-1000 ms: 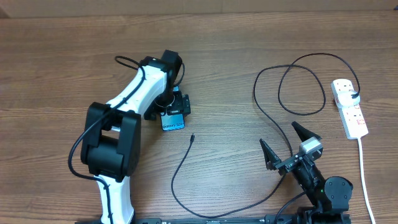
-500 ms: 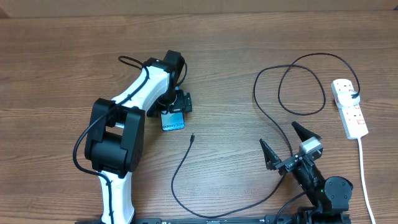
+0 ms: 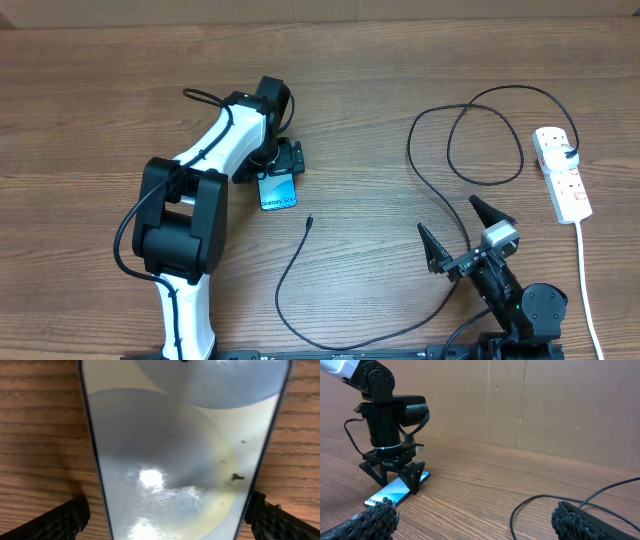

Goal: Plug charger to phone and switch on socket
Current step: 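Close the left gripper on the phone's long edges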

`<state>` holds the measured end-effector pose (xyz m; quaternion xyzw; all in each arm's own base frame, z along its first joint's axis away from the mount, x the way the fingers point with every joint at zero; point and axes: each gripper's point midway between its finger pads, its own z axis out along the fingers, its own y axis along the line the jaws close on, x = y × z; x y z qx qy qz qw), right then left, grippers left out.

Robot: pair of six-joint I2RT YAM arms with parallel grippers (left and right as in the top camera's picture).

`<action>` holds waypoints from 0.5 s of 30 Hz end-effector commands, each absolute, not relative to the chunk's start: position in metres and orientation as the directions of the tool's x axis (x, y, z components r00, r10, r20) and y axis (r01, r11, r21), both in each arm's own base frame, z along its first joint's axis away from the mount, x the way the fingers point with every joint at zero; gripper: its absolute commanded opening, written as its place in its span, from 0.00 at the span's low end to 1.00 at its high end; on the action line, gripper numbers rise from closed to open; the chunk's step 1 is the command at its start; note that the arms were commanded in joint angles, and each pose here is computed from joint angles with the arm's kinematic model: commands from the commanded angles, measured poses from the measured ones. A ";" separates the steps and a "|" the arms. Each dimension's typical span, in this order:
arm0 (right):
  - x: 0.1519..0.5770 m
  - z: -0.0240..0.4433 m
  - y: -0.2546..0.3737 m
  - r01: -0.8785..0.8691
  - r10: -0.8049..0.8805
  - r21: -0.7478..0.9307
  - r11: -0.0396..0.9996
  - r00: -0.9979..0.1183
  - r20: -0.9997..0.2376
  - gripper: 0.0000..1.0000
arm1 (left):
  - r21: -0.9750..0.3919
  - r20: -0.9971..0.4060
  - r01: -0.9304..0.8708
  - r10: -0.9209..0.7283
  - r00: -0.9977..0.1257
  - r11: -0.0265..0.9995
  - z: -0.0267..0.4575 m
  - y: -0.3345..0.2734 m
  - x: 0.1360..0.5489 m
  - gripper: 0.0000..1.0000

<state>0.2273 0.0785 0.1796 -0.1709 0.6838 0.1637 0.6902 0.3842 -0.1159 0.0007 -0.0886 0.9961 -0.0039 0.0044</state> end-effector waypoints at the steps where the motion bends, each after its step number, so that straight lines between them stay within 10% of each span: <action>1: 0.228 0.177 0.078 -0.455 -0.006 -0.010 0.890 0.010 -1.000 1.00 | -0.015 0.030 -0.193 -0.193 -0.981 0.981 -0.009 -0.116 0.382 1.00; 11: 0.228 0.177 0.078 -0.455 -0.006 -0.010 0.890 0.010 -1.000 1.00 | -0.039 0.032 -0.193 -0.192 -0.981 0.980 -0.009 -0.120 0.383 1.00; 15: 0.228 0.177 0.078 -0.455 -0.006 -0.010 0.890 0.010 -1.000 1.00 | -0.039 0.032 -0.190 -0.189 -0.982 0.981 -0.009 -0.121 0.383 0.85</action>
